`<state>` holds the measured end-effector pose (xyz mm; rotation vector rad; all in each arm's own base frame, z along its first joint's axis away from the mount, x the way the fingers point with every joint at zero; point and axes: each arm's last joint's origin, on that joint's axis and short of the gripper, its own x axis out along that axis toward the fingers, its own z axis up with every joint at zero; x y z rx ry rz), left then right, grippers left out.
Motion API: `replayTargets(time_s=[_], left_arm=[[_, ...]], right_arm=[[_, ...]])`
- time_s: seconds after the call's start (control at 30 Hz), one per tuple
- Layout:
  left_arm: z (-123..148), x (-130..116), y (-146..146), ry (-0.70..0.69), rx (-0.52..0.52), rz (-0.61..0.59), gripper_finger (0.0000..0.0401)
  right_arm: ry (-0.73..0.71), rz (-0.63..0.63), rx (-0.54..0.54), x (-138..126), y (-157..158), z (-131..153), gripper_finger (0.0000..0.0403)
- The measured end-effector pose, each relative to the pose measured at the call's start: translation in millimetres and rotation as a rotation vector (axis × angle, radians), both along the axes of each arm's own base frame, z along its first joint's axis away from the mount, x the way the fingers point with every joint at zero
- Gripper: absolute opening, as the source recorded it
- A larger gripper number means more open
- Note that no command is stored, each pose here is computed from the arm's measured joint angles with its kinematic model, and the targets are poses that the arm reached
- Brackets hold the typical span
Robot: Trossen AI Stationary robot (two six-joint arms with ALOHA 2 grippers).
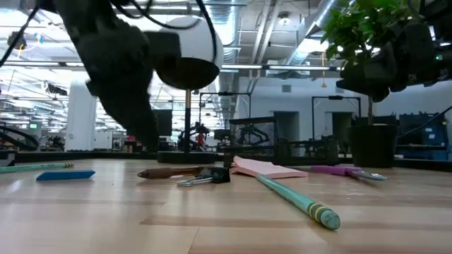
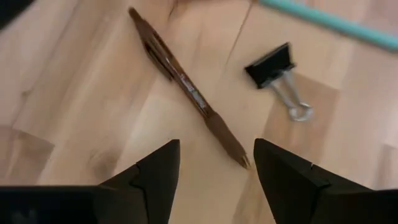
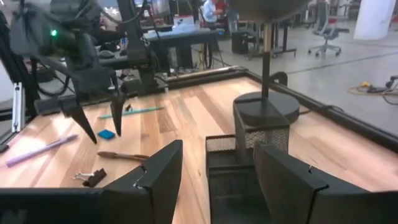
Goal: Pick and place office supplies into organizer
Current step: Put the brown pen into the desk organizer
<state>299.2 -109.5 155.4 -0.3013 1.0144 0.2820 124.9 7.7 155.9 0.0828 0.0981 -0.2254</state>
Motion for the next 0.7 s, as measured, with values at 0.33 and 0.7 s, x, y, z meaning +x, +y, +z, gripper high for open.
replayTargets(time_s=[0.33,0.7], left_arm=[[-16.9,22.2,5.3,0.108,0.031,0.038,0.0202],[-17.5,18.8,7.8,0.139,0.019,0.132,0.0186]], right_arm=[[0.018,-0.002,0.017,1.2,0.2,-2.4,0.0191],[0.022,-0.007,0.016,1.4,-0.2,-2.8,0.0183]])
